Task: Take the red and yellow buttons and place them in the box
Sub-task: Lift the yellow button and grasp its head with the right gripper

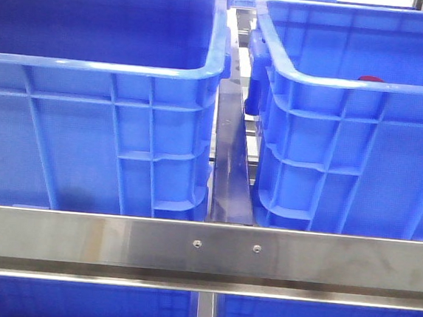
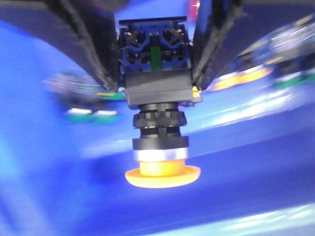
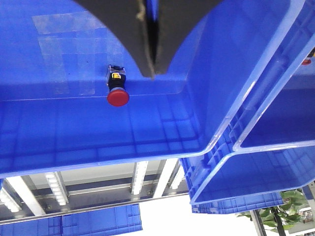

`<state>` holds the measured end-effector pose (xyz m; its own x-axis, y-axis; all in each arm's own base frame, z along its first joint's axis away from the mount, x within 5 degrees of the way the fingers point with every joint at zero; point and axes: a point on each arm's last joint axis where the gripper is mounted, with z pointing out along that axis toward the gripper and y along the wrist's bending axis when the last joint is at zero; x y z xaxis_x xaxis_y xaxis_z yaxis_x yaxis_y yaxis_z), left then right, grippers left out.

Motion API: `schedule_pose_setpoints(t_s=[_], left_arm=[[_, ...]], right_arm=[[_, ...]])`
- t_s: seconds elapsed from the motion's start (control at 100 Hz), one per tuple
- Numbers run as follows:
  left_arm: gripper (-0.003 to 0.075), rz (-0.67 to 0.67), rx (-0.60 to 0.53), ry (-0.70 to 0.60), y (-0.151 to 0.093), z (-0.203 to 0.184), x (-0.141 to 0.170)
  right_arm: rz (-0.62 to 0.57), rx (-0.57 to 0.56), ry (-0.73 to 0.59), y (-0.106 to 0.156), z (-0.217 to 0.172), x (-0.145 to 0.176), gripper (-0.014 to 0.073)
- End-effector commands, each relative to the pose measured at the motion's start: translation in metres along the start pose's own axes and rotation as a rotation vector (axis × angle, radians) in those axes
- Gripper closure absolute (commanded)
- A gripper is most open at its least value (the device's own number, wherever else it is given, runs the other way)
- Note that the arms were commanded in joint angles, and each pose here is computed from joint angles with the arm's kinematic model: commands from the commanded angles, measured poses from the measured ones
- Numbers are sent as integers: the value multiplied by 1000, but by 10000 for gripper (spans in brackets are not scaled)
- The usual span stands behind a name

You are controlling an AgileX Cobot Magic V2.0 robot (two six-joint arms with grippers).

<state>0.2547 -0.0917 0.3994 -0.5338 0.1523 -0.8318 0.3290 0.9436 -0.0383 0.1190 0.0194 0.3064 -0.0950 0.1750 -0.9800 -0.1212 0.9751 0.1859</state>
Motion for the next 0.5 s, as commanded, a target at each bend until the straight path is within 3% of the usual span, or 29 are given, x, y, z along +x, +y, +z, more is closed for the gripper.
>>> schedule_pose_setpoints(t_s=[0.0,0.27,0.49], left_arm=[[698,36,93,-124,-26,-24,-13],[698,198,377,-109,-107,-43,2],[698,265,498,-109,-138,-56,12]], right_arm=[[15,-40,-30,5,-2,-9,662],[15,-40,-30,5,-2,-9,662],[15,-58,-32,6,-2,-9,651]])
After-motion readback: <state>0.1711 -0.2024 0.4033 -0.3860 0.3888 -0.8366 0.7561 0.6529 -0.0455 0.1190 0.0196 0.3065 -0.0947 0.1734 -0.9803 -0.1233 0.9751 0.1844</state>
